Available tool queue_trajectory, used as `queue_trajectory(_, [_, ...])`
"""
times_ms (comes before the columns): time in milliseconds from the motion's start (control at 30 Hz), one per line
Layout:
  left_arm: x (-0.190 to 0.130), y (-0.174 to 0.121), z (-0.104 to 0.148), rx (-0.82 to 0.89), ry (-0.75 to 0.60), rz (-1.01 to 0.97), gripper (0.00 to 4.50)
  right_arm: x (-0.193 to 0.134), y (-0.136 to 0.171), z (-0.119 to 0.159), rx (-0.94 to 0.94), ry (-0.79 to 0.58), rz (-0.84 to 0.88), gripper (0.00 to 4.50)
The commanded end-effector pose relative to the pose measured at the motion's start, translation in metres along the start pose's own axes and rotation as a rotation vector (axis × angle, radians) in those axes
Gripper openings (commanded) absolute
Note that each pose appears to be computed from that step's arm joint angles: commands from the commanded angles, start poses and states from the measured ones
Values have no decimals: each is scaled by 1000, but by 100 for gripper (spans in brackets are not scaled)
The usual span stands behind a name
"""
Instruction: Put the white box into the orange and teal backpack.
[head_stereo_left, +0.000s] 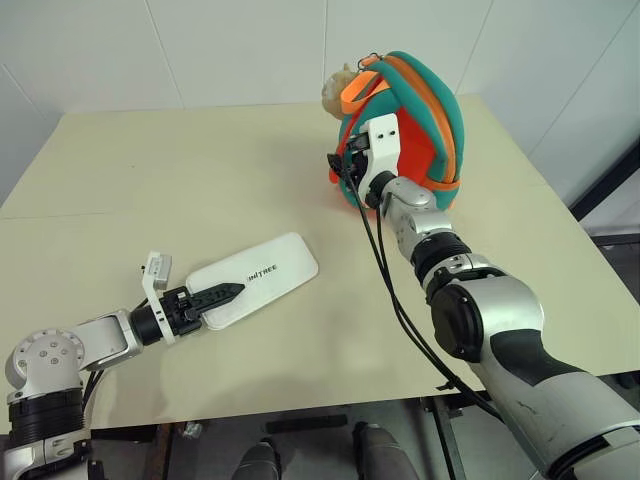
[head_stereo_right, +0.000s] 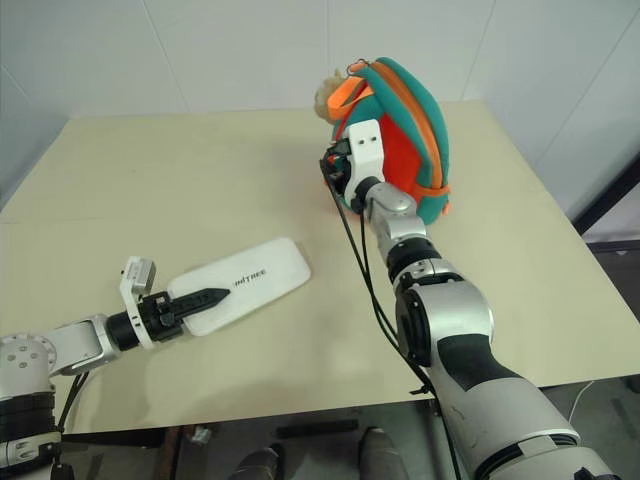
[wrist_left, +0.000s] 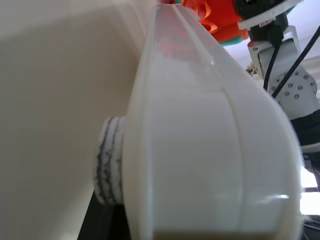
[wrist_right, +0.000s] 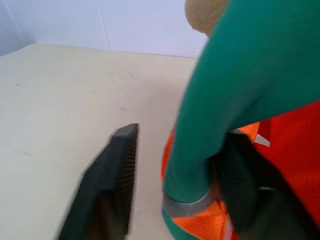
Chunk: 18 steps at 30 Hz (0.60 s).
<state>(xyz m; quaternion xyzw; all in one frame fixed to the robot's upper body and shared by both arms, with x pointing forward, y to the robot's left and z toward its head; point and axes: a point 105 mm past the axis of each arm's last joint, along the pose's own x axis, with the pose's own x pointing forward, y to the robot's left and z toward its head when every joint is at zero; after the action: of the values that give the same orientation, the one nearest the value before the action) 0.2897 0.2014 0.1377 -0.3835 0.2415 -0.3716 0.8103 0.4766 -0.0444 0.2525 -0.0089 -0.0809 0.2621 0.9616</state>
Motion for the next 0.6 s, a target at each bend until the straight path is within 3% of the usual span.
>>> queue_trajectory(33, [-2, -10, 5, 36, -33, -32, 136, 3, 7, 10, -10, -44, 23, 75])
queue_trajectory(100, [-3, -10, 5, 38, -37, -27, 136, 2, 7, 11, 26, -65, 33, 5])
queue_trajectory(200, [-3, -10, 7, 41, -40, -22, 136, 0, 12, 17, 89, -116, 89, 2])
queue_trajectory(467, [-15, -8, 22, 103, -87, 16, 136, -18, 47, 42, 201, -216, 545, 2])
queue_trajectory(600, [-43, -11, 39, 206, -165, 31, 136, -58, 61, 63, 220, -217, 901, 2])
